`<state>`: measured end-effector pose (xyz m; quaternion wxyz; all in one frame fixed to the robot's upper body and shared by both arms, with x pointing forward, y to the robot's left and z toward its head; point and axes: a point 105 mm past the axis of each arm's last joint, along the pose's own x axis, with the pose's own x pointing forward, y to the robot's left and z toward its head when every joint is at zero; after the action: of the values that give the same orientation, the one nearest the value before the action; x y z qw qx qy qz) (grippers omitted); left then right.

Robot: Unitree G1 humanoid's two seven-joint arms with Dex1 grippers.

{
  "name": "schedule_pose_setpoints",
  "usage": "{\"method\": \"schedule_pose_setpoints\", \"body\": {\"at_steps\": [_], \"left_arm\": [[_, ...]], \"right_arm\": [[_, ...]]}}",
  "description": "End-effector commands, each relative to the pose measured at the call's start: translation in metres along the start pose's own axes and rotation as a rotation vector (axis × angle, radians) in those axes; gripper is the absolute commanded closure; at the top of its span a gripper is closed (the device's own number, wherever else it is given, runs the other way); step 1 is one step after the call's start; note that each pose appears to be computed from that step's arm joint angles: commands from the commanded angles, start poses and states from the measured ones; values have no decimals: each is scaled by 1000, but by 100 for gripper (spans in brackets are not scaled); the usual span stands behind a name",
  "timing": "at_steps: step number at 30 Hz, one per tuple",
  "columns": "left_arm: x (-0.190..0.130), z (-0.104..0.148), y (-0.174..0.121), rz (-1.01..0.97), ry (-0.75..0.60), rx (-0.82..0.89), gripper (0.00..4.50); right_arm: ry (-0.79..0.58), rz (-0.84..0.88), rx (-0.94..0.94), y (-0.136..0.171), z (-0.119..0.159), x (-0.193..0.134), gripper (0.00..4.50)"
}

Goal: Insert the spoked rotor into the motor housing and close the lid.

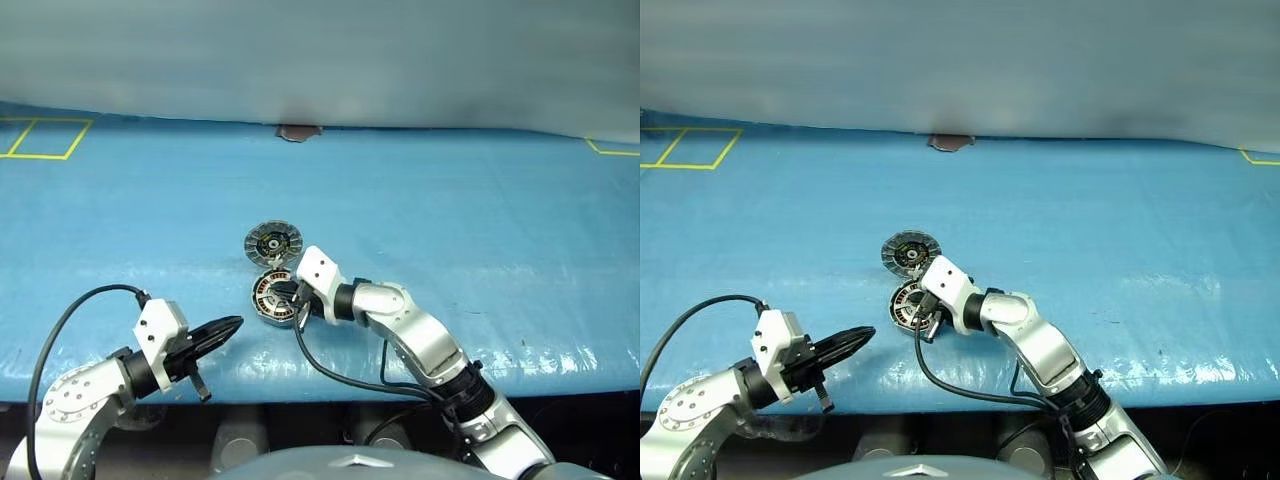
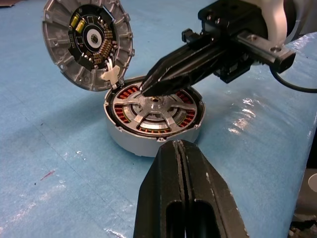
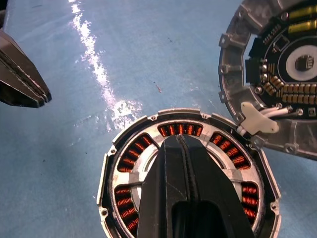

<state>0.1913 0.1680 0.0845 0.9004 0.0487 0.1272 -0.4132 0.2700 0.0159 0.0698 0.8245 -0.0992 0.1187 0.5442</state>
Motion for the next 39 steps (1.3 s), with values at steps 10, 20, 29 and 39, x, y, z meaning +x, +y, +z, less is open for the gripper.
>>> {"method": "schedule_pose_setpoints", "body": {"at_steps": [10,20,29,39], "left_arm": [[-3,26,21,28,-83,81,446],[-5,40,102,147,-122,26,446],[56,73,157,38,-126,48,446],[122,82,120,-379,-9,33,446]], "right_arm": [[-91,29,-16,6,21,-13,450],[-123,80,-44,25,12,-55,450],[-115,-40,68,34,-28,-71,450],[-98,-140,126,41,-44,-76,450]]}}
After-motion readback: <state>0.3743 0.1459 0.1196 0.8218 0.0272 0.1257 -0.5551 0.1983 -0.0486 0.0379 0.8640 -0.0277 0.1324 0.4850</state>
